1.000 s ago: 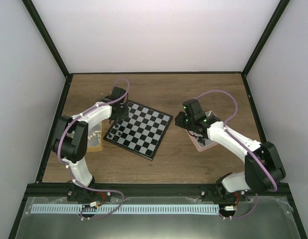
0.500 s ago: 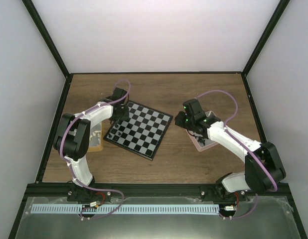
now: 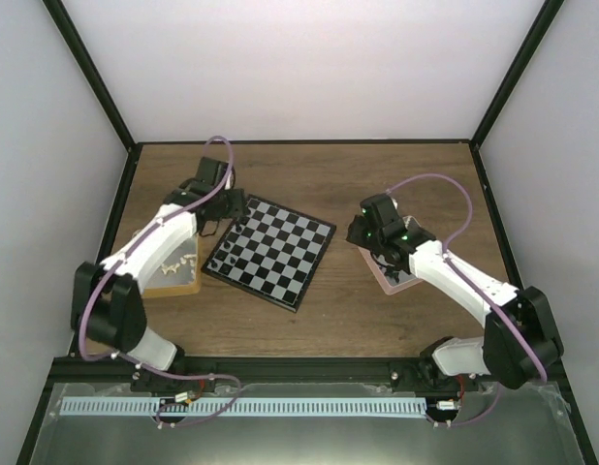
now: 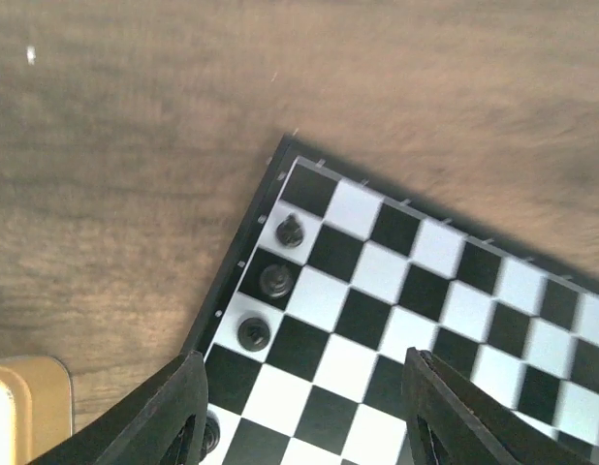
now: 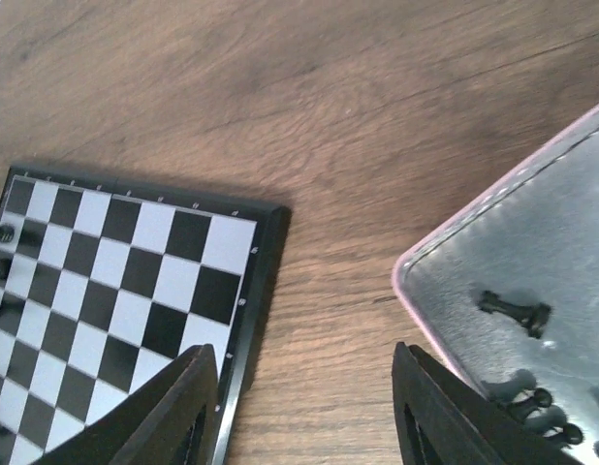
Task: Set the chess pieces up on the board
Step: Place the chess piece on the chessboard, then pick up the chess piece from the storage box.
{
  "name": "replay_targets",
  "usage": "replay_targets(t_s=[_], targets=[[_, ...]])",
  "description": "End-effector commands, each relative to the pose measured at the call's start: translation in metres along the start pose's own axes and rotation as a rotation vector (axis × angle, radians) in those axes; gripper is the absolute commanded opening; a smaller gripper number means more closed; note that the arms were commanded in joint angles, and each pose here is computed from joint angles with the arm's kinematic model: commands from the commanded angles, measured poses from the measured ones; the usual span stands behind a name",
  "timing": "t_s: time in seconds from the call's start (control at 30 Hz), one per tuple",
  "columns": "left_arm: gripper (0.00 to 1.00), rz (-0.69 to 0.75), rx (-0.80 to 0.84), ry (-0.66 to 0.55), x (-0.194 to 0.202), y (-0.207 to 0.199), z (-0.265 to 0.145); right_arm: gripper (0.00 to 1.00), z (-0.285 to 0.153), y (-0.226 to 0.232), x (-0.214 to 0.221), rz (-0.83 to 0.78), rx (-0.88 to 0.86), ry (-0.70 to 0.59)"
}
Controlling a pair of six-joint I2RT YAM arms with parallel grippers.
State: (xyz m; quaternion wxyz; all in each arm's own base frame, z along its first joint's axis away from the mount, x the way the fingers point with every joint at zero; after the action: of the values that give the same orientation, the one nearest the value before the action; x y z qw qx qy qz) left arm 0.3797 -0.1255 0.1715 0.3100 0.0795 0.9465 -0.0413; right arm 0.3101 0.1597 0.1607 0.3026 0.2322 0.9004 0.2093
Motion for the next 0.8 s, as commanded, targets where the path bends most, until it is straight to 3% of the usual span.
replay_targets(t_s=[0.0,0.33,0.77], targets=[[0.58,0.065,0.083,-0.151,-0.021,-0.009,-0.046,0.52,-0.013,-0.022,-0.017,-0.016,0.100,-0.114],[0.64,0.145,0.268,-0.614,-0.043,-0.027,-0.144,0.53,-0.010,-0.098,-0.034,0.097,0.284,-0.135],[0.64,0.159,0.283,-0.612,-0.036,-0.029,-0.139,0.48,0.017,-0.132,0.012,0.204,0.347,0.080]])
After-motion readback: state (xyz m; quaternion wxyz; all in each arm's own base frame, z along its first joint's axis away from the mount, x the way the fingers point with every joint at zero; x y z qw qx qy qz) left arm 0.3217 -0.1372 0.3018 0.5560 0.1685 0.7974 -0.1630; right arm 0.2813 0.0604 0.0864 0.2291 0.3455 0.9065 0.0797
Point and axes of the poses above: each gripper's point midway between its finger pads, its own z axis out along the fingers, its own y axis along the line the jaws close on, x = y × z, the point moved 3 cm from there along -z, back along the fingers, and after that the axes turned 12 degrees about z, right-handed, at the moved point
